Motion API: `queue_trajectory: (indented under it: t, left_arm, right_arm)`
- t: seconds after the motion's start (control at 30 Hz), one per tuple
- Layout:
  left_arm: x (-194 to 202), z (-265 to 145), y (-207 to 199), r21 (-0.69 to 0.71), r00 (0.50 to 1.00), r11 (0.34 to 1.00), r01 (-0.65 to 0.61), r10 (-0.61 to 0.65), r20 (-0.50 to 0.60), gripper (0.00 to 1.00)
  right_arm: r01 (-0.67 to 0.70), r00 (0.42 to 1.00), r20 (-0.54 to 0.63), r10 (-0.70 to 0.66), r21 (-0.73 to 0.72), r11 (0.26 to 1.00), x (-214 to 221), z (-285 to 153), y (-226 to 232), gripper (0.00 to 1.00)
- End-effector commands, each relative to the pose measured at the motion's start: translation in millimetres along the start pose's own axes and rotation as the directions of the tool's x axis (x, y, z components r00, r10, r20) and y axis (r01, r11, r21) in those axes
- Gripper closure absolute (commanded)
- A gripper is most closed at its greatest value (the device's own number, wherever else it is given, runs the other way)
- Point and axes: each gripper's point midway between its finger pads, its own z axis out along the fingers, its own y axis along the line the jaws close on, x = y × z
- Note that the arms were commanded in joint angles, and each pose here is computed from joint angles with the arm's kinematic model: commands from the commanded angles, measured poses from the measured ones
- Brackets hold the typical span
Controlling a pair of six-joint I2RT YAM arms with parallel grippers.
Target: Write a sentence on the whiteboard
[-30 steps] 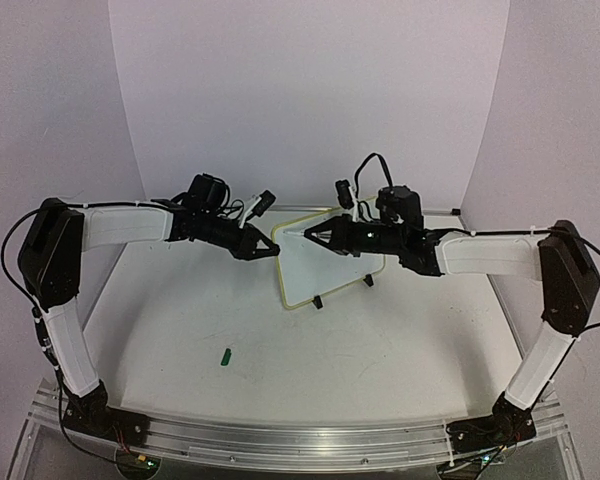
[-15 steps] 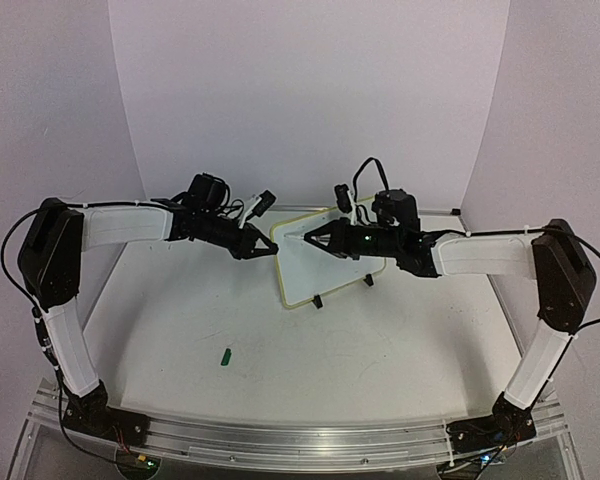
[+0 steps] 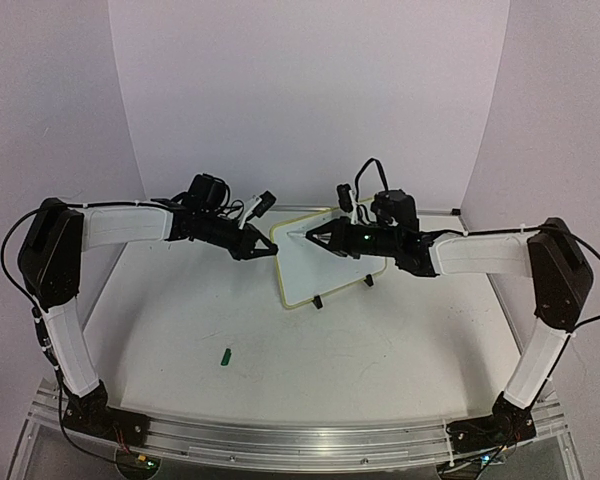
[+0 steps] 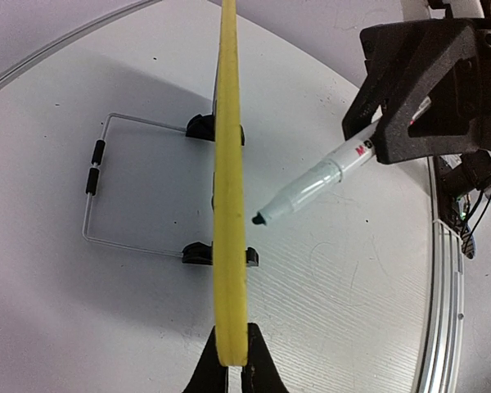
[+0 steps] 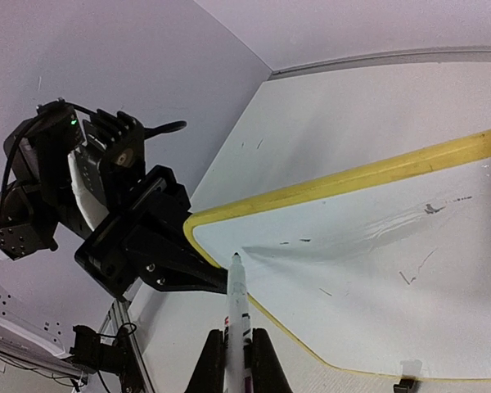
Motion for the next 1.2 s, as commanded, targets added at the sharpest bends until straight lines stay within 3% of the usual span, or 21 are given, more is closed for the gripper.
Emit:
queue_trajectory:
  t: [0.0, 0.3, 0.7, 1.17]
  left_arm:
    - [-12, -5, 0, -0.012, 0.999, 0.999, -0.045, 0.045, 0.017, 1.00]
    - [-12, -4, -1, -0.009, 0.999, 0.999, -0.050, 0.050, 0.015, 1.00]
    - [-13, -3, -2, -0.009, 0.998, 0.998, -0.057, 0.057, 0.012, 1.00]
    - [-14, -3, -2, -0.013, 0.998, 0.998, -0.059, 0.059, 0.011, 1.00]
  right_arm:
    - [0.014, 0.998, 0.069, -0.013, -0.013, 1.000, -24, 5, 5, 1.00]
    - [0.016, 0.997, 0.077, -0.016, -0.005, 1.000, -26, 10, 1, 1.00]
    - [0.014, 1.000, -0.007, -0.014, -0.035, 0.999, -6, 21, -5, 1.00]
    - [0.013, 0.998, -0.054, -0.011, 0.036, 0.999, 13, 13, -21, 1.00]
